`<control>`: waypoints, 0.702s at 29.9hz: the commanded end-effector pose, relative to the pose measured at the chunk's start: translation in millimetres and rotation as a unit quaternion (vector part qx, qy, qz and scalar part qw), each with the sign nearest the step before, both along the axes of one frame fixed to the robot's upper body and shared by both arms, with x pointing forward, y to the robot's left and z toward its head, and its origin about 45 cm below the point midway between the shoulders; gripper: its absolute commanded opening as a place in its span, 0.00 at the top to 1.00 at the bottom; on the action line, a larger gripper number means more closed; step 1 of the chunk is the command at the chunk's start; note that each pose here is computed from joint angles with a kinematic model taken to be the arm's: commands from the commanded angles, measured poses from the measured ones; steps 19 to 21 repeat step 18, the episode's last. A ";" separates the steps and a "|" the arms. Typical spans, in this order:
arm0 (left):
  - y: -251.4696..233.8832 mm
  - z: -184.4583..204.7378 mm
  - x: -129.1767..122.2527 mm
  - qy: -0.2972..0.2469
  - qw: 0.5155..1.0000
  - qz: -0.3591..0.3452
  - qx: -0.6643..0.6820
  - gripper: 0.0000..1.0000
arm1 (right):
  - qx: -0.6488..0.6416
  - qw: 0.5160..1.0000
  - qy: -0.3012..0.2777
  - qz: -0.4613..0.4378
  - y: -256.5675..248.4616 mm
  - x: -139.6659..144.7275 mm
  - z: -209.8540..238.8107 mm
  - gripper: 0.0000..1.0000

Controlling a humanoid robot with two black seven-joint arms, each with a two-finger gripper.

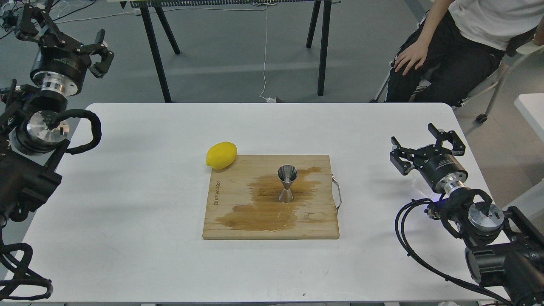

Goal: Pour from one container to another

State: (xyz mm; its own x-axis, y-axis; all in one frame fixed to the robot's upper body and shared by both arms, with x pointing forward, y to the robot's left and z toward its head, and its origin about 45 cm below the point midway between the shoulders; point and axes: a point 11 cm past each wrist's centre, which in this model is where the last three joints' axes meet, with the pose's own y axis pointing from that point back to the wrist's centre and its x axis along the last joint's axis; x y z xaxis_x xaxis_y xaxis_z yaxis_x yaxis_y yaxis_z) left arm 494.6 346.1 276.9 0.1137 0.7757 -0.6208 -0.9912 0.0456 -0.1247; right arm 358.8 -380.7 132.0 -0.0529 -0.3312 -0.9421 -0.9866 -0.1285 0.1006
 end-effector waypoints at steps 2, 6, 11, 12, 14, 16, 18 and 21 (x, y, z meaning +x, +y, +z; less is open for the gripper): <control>-8.9 -3.1 0.5 0.001 1.000 -0.008 -0.006 0.00 | -0.057 0.995 -0.075 0.025 -16.6 23.7 50.4 0.01; -13.4 -6.6 0.2 0.004 1.000 -0.012 -0.008 0.00 | -0.087 0.990 -0.109 0.032 -20.2 46.1 86.3 0.01; -17.4 -13.2 -1.7 0.010 1.000 -0.016 -0.011 0.00 | -0.111 0.982 -0.149 0.038 -18.6 66.8 126.6 0.01; -17.9 -13.7 -1.7 0.010 1.000 -0.016 -0.012 0.00 | -0.111 0.980 -0.161 0.034 -18.2 71.9 136.9 0.01; -18.9 -13.7 -1.7 0.009 1.000 -0.018 -0.013 0.00 | -0.110 0.979 -0.168 0.020 -23.1 78.8 144.5 0.01; -21.0 -13.8 -1.6 0.008 1.000 -0.020 -0.014 0.00 | -0.108 0.980 -0.169 0.008 -29.5 83.0 148.5 0.01; -26.5 -14.8 -1.0 0.009 1.000 -0.024 -0.017 0.00 | -0.107 0.980 -0.170 0.002 -32.5 86.5 152.4 0.01; -26.5 -14.8 -1.0 0.009 1.000 -0.024 -0.017 0.00 | -0.107 0.980 -0.170 0.002 -32.5 86.5 152.4 0.01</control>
